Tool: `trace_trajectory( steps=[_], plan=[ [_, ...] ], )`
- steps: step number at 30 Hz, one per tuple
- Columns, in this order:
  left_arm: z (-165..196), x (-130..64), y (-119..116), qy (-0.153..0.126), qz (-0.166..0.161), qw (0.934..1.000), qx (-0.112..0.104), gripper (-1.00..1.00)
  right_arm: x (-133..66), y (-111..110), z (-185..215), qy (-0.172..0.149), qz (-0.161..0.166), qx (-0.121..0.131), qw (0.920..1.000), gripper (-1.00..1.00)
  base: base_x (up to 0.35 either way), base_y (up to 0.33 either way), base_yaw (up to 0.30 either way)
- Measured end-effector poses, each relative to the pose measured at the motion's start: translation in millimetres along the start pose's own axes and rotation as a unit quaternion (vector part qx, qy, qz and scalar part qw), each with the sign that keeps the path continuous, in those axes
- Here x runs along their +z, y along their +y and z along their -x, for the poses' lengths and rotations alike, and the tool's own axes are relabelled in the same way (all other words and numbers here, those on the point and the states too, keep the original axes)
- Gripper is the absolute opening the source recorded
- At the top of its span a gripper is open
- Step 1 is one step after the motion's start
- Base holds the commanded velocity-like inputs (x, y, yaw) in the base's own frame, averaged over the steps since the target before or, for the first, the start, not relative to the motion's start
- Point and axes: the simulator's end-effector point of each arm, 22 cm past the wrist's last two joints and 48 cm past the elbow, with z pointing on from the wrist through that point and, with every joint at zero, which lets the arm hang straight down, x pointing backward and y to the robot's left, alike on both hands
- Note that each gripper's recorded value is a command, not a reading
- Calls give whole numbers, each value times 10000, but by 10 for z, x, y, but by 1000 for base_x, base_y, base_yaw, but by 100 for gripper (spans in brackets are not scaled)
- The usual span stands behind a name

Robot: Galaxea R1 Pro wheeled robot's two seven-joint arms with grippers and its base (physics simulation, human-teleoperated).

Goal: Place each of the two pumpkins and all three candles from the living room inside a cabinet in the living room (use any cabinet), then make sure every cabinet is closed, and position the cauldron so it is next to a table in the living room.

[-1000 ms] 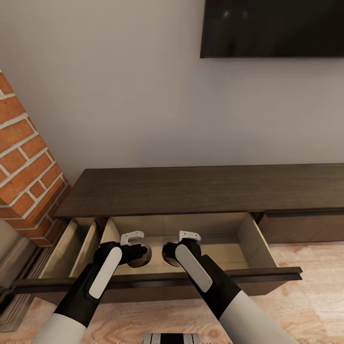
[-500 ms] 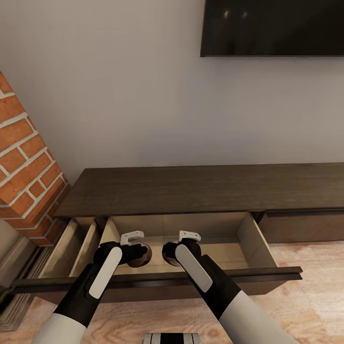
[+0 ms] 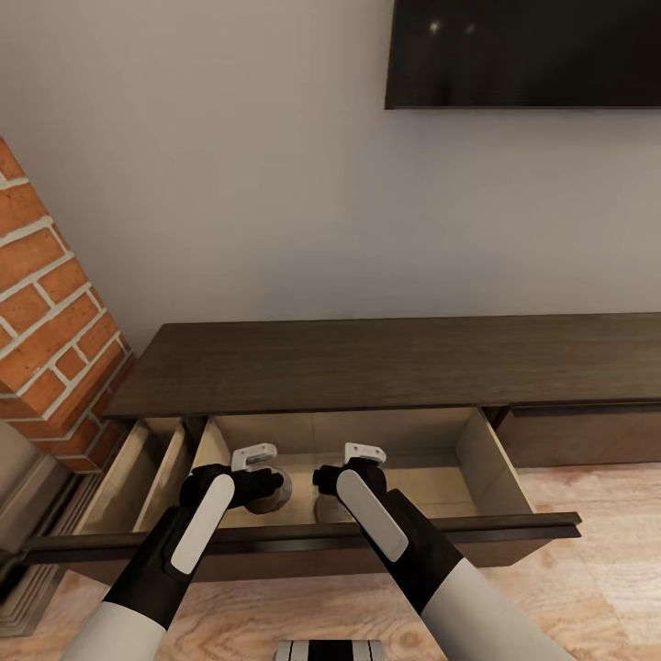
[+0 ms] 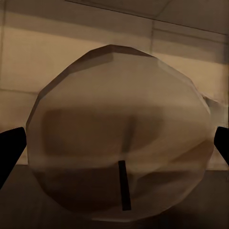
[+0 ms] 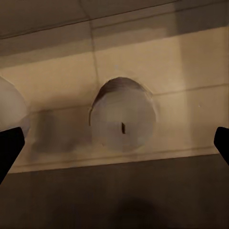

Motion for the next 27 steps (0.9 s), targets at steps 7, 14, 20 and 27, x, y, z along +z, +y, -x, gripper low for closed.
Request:
trace_trajectory(
  steps=[7,14,20,27],
  plan=[
    [0,0,3,4,-1,10000,-7,100,0,0,0,0,-1,-1,10000,100,0,0,0],
    [2,0,4,2,-3,10000,-10,100,0,0,0,0,0,-1,10000,100,0,0,0],
    [85,-110,-32,-116,-28,9999,13,100,-113,27,83,-120,25,-12,9999,100,0,0,0],
    [173,-239,-83,-242,-66,9997,37,100,-246,54,176,-259,45,-22,9997,100,0,0,0]
  ],
)
